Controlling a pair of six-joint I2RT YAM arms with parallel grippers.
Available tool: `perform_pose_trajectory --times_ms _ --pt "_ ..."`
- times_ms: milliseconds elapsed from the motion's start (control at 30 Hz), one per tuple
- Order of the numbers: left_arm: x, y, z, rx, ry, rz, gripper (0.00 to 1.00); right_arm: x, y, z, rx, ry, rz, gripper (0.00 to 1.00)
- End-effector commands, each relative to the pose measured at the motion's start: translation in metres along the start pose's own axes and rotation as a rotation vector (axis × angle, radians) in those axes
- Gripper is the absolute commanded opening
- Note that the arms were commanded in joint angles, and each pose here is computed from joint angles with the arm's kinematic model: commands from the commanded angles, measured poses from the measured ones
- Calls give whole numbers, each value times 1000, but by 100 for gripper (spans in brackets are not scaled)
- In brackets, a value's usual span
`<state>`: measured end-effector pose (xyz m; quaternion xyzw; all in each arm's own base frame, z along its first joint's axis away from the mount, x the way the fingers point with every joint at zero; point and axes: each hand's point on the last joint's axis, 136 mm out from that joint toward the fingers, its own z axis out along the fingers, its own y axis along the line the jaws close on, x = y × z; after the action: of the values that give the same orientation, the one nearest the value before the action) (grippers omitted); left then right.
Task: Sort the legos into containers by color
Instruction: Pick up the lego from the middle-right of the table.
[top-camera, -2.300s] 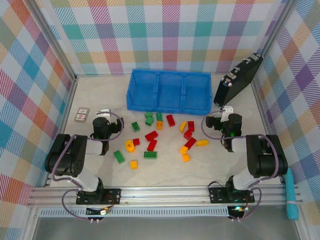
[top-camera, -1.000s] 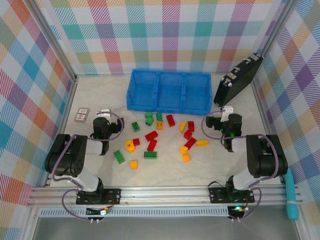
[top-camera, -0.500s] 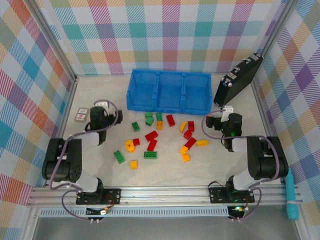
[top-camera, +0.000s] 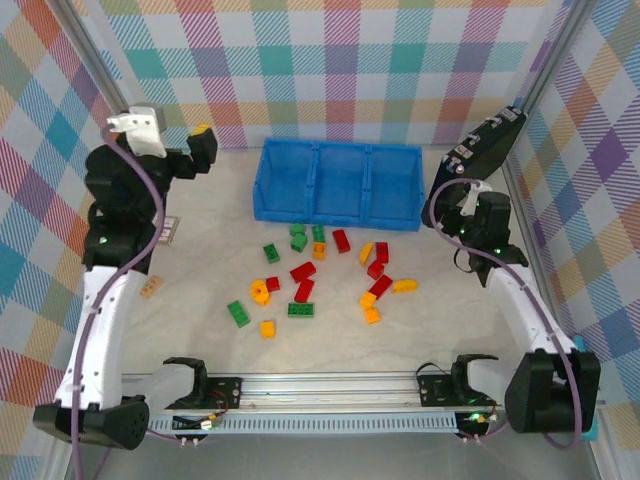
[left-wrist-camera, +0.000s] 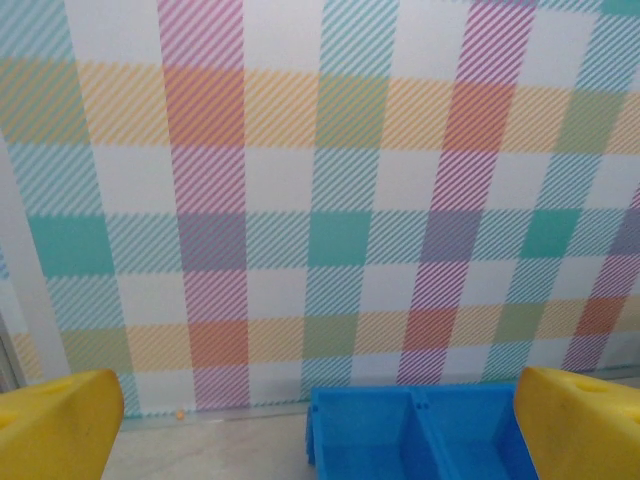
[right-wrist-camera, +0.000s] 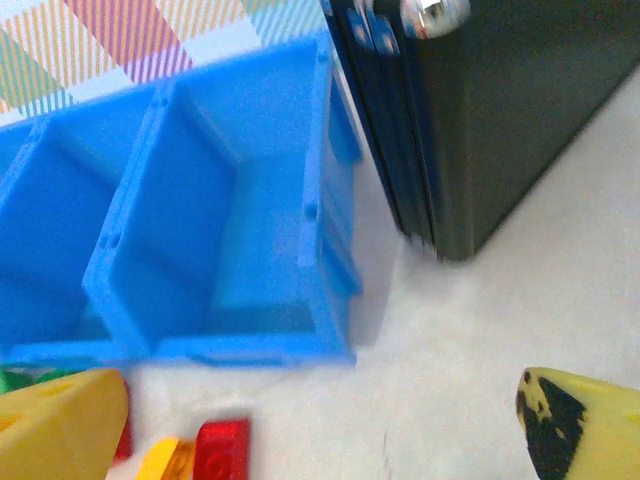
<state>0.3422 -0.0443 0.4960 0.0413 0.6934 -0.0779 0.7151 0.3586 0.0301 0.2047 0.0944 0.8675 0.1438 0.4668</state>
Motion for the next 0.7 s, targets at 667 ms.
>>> perform_pose_trajectory --times_ms 667 --pt "47 -34 -41 45 207 140 100 170 -2 -88 182 460 841 82"
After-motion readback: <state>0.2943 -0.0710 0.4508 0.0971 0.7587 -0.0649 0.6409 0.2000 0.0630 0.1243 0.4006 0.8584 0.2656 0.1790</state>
